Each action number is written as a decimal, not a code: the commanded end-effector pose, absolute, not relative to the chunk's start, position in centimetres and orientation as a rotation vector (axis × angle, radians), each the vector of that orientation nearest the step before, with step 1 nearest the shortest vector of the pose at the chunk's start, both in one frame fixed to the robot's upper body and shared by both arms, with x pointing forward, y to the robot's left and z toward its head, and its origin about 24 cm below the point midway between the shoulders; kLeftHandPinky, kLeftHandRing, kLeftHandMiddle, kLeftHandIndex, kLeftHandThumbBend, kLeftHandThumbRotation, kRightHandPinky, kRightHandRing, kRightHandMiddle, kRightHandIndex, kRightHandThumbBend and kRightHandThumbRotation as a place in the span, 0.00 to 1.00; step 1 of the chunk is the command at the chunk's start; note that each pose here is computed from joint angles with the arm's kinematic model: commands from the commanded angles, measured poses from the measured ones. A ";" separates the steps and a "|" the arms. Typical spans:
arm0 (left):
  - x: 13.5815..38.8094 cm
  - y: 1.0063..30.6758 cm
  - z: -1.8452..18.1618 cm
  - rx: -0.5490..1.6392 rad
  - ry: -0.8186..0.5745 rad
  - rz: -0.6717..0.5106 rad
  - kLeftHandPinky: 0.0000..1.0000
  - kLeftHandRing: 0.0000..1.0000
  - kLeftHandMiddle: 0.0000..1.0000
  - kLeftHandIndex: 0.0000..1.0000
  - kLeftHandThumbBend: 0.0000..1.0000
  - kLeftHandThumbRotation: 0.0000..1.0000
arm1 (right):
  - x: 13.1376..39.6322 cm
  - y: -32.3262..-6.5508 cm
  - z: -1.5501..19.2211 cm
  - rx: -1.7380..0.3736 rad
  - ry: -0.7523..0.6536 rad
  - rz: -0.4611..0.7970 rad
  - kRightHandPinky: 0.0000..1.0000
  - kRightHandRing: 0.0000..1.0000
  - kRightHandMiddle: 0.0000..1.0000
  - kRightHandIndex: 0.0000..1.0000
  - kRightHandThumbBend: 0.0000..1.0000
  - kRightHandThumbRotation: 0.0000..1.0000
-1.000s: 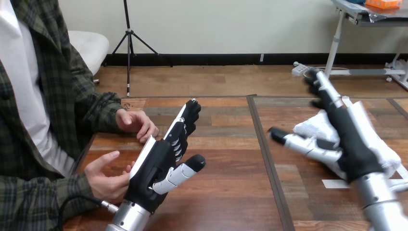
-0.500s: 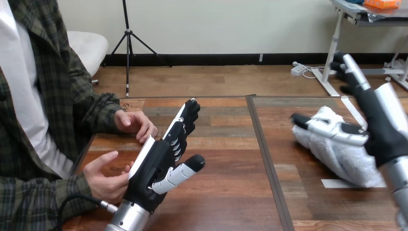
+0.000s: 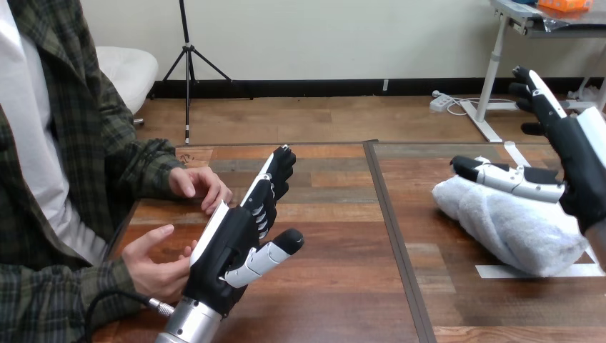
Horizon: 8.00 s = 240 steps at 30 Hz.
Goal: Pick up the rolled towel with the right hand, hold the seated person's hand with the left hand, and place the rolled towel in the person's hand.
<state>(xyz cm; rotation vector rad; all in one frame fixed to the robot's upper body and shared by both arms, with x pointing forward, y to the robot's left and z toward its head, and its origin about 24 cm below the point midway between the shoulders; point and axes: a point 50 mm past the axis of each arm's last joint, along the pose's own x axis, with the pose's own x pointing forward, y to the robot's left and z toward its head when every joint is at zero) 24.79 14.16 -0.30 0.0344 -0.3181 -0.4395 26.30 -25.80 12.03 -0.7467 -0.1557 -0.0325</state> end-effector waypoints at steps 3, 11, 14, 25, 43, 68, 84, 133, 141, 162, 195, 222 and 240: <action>25.8 13.5 1.2 0.041 -0.398 -0.447 1.00 1.00 1.00 1.00 1.00 0.72 | 28.3 -26.7 14.8 -0.806 -0.192 -0.041 0.86 0.94 0.95 0.99 1.00 0.53; 25.7 13.5 1.2 0.040 -0.403 -0.453 1.00 1.00 1.00 1.00 1.00 0.72 | 29.6 -27.9 15.3 -0.895 -0.103 -0.032 0.87 0.94 0.96 0.99 1.00 0.57; 25.6 13.5 1.2 0.042 -0.405 -0.453 1.00 1.00 1.00 1.00 1.00 0.73 | 30.2 -28.3 15.4 -0.921 -0.060 -0.033 0.88 0.94 0.96 0.99 1.00 0.59; 25.5 13.4 1.2 0.035 -0.411 -0.456 1.00 1.00 1.00 1.00 1.00 0.73 | 32.5 -29.6 14.9 -0.958 0.086 -0.014 0.85 0.94 0.96 0.99 1.00 0.59; 25.2 13.5 1.5 0.044 -0.435 -0.449 1.00 1.00 1.00 1.00 1.00 0.73 | 35.8 -30.1 12.8 -1.034 0.331 0.044 0.83 0.92 0.95 0.97 1.00 0.55; 24.3 14.0 1.3 0.054 -0.439 -0.429 1.00 1.00 1.00 1.00 1.00 0.73 | 37.0 -29.6 9.5 -1.149 0.550 0.092 0.62 0.83 0.87 0.96 1.00 0.58; 23.7 14.2 1.4 0.052 -0.426 -0.431 0.99 1.00 1.00 1.00 1.00 0.72 | 36.8 -29.2 8.2 -1.135 0.621 0.135 0.74 0.89 0.93 0.98 0.97 0.54; 23.1 14.5 2.3 0.033 -0.465 -0.419 0.98 1.00 1.00 1.00 1.00 0.69 | 35.5 -30.0 5.8 -1.404 0.682 0.052 0.78 0.82 0.81 0.84 1.00 0.43; 23.1 14.6 2.4 0.034 -0.468 -0.420 0.98 1.00 1.00 1.00 1.00 0.69 | 35.3 -30.0 5.4 -1.382 0.649 0.001 0.46 0.60 0.68 0.73 0.99 0.22; 23.0 14.9 2.6 0.043 -0.470 -0.420 0.96 1.00 1.00 1.00 1.00 0.69 | 35.0 -30.1 5.1 -1.379 0.556 -0.046 0.38 0.50 0.57 0.53 0.84 0.00; 23.1 15.2 2.8 0.049 -0.471 -0.433 0.97 1.00 1.00 1.00 1.00 0.69 | 36.5 -31.3 10.2 -0.748 0.255 -0.220 0.04 0.09 0.13 0.13 0.67 0.00; 22.9 16.9 4.1 0.494 -0.460 -0.337 0.93 0.98 1.00 1.00 1.00 0.71 | 36.2 -32.4 13.3 -0.499 0.060 -0.182 0.03 0.07 0.11 0.10 0.63 0.00; 22.7 18.8 6.0 0.881 -0.479 -0.199 0.88 0.95 0.98 0.99 1.00 0.70 | 35.6 -31.9 13.5 -0.425 -0.039 -0.128 0.02 0.06 0.09 0.09 0.61 0.00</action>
